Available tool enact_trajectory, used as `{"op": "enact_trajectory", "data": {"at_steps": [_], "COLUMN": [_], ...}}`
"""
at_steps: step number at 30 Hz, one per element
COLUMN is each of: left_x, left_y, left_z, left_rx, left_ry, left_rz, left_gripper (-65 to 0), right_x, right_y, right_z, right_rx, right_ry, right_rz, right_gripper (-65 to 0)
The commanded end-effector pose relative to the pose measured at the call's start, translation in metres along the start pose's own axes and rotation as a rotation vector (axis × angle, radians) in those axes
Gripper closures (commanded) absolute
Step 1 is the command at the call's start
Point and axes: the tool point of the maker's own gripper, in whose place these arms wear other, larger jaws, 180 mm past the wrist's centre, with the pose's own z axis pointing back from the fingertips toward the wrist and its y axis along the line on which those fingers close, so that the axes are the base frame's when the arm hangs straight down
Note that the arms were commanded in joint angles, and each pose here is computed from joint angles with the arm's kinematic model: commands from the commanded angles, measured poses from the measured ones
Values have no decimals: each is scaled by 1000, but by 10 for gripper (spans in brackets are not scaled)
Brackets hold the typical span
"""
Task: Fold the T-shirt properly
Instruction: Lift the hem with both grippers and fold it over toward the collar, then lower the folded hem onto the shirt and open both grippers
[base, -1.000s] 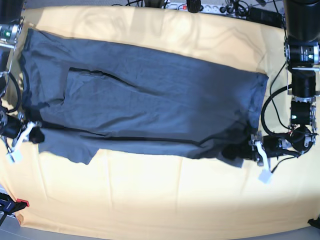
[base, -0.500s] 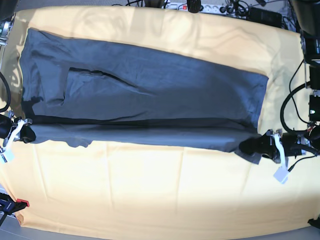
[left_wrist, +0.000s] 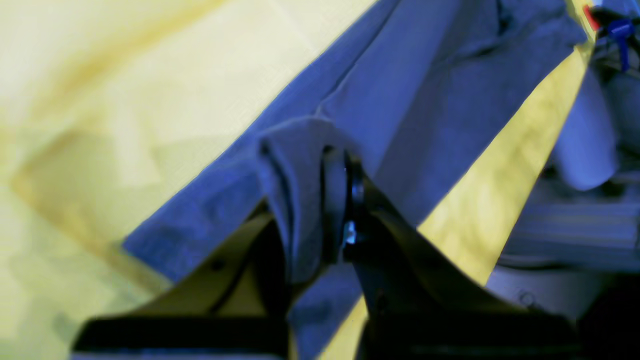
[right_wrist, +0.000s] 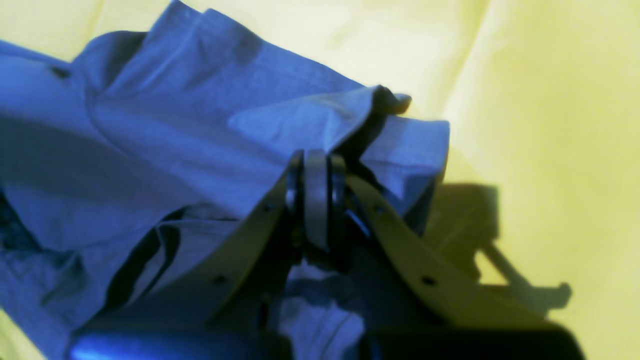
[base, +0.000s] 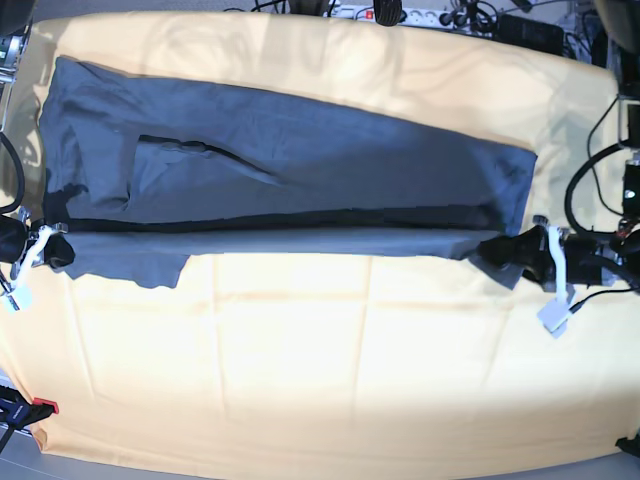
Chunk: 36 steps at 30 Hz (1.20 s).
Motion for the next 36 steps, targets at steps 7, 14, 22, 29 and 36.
{"op": "enact_trajectory", "data": {"at_steps": [7, 14, 22, 29, 36], "left_x": [-14, -40, -40, -41, -41], "left_y": [-5, -6, -5, -4, -4], "left_z": [16, 17, 16, 16, 16], "left_rx": [22, 20, 27, 37, 37], "left_ry": [53, 106, 106, 106, 106], "left_rz": [-46, -3, 34, 81, 82], "left_gripper": [0, 0, 0, 0, 0], "right_x": [16, 11, -4, -31, -34], "right_y": [-2, -2, 4, 8, 7], "right_z": [19, 30, 39, 32, 34], "right_rx": [25, 50, 104, 116, 115], "right_ry": [-26, 10, 76, 132, 151], "right_rz": [1, -7, -25, -48, -46], "right_gripper": [0, 0, 0, 0, 0]}}
